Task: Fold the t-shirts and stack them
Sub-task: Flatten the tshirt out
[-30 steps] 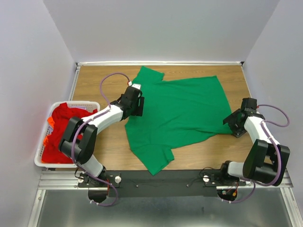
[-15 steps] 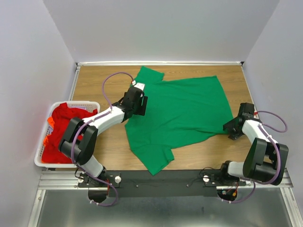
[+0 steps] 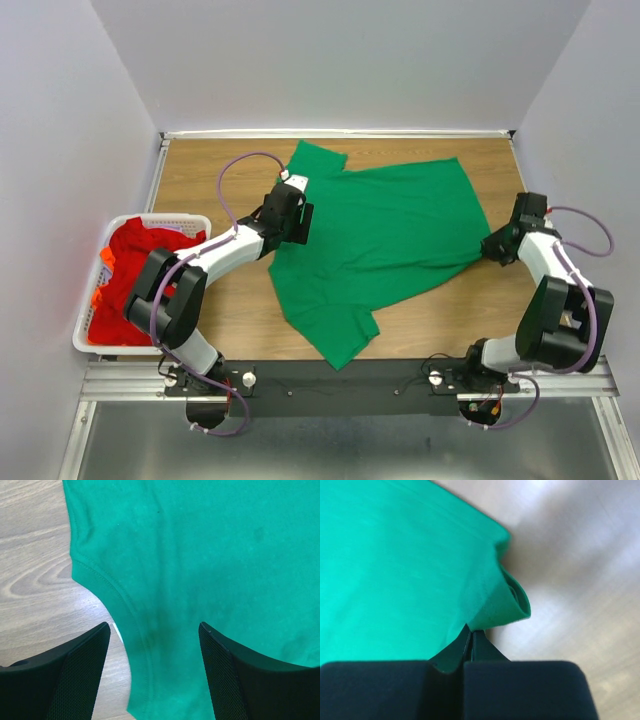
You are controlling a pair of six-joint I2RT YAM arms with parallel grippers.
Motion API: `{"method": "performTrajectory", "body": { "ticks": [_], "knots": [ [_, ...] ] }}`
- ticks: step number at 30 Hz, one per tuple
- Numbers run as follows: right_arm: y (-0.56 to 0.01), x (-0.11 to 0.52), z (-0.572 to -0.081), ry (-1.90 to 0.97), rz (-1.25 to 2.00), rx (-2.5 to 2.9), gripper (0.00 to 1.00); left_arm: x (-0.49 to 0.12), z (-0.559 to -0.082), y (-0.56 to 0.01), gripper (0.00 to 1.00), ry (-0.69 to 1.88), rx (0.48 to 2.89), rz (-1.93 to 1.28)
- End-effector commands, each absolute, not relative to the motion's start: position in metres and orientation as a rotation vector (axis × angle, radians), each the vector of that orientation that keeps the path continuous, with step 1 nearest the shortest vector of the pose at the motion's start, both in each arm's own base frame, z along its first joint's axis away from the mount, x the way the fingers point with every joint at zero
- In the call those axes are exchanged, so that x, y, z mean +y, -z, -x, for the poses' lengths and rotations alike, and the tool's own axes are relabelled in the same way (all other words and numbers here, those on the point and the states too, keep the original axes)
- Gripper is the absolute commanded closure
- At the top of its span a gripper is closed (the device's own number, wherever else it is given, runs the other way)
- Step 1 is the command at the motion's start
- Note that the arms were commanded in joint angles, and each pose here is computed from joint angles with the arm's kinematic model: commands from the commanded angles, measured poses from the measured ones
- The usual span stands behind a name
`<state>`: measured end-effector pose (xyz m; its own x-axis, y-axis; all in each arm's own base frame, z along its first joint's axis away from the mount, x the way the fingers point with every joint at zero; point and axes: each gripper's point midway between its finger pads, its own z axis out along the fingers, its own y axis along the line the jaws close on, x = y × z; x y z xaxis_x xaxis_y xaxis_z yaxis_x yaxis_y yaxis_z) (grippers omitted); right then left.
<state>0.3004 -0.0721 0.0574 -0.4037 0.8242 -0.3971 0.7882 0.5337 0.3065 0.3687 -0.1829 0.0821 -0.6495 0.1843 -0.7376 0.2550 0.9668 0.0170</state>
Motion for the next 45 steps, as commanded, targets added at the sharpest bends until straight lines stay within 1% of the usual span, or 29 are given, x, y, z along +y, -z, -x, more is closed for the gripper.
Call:
{"method": "performTrajectory", "body": {
  "ticks": [1, 4, 6, 9, 12, 13, 14, 15, 16, 18, 19, 20, 23, 24, 27, 30, 31, 35, 37, 45],
  "knots": [
    [-0.076, -0.073, -0.339, -0.157, -1.25, 2.255, 0.99, -0.186, -0.375, -0.098, 0.2, 0.105, 2.242, -0.308],
    [-0.089, -0.065, -0.365, -0.204, -1.198, 2.263, 0.99, -0.185, -0.375, -0.095, 0.2, 0.098, 2.247, -0.318],
    [-0.083, -0.059, -0.378, -0.216, -1.182, 2.298, 0.98, -0.186, -0.375, -0.094, 0.2, 0.097, 2.25, -0.322],
    [-0.088, -0.05, -0.401, -0.204, -1.115, 2.316, 0.95, -0.186, -0.372, -0.083, 0.2, 0.08, 2.294, -0.343],
    [-0.074, -0.043, -0.424, -0.167, -1.076, 2.361, 0.9, -0.188, -0.37, -0.074, 0.2, 0.062, 2.322, -0.371],
    [-0.08, -0.04, -0.436, -0.159, -1.036, 2.354, 0.86, -0.189, -0.369, -0.074, 0.2, 0.067, 2.323, -0.373],
    [-0.069, -0.036, -0.435, -0.149, -1.026, 2.389, 0.83, -0.19, -0.368, -0.073, 0.2, 0.067, 2.324, -0.375],
    [-0.069, -0.033, -0.448, -0.147, -0.998, 2.392, 0.79, -0.191, -0.368, -0.073, 0.2, 0.071, 2.323, -0.375],
    [-0.067, -0.031, -0.452, -0.146, -0.959, 2.408, 0.7, -0.192, -0.367, -0.072, 0.2, 0.074, 2.324, -0.38],
    [-0.076, -0.028, -0.464, -0.161, -0.915, 2.403, 0.65, -0.193, -0.366, -0.07, 0.2, 0.073, 2.328, -0.385],
    [-0.077, -0.029, -0.465, -0.156, -0.908, 2.403, 0.64, -0.194, -0.366, -0.07, 0.2, 0.075, 2.327, -0.39],
    [-0.081, -0.035, -0.463, -0.109, -0.902, 2.392, 0.58, -0.194, -0.366, -0.07, 0.2, 0.077, 2.328, -0.388],
    [-0.094, -0.052, -0.45, -0.016, -0.875, 2.365, 0.5, -0.195, -0.366, -0.073, 0.2, 0.082, 2.321, -0.386],
    [-0.102, -0.053, -0.45, -0.021, -0.87, 2.347, 0.5, -0.195, -0.366, -0.073, 0.2, 0.081, 2.322, -0.386],
    [-0.101, -0.07, -0.43, -0.038, -0.927, 2.341, 0.51, -0.195, -0.366, -0.074, 0.2, 0.082, 2.319, -0.387],
    [-0.093, -0.08, -0.417, -0.092, -0.952, 2.346, 0.54, -0.197, -0.366, -0.076, 0.2, 0.091, 2.315, -0.387],
    [-0.088, -0.086, -0.415, -0.104, -0.971, 2.338, 0.57, -0.197, -0.366, -0.076, 0.2, 0.096, 2.316, -0.387],
    [-0.083, -0.088, -0.421, -0.196, -0.974, 2.307, 0.66, -0.199, -0.365, -0.077, 0.2, 0.101, 2.311, -0.39],
    [-0.076, -0.087, -0.426, -0.217, -0.959, 2.317, 0.68, -0.198, -0.364, -0.077, 0.2, 0.099, 2.312, -0.394],
    [-0.051, -0.089, -0.44, -0.23, -0.991, 2.325, 0.68, -0.199, -0.359, -0.075, 0.2, 0.102, 2.314, -0.398]
  ]
}}
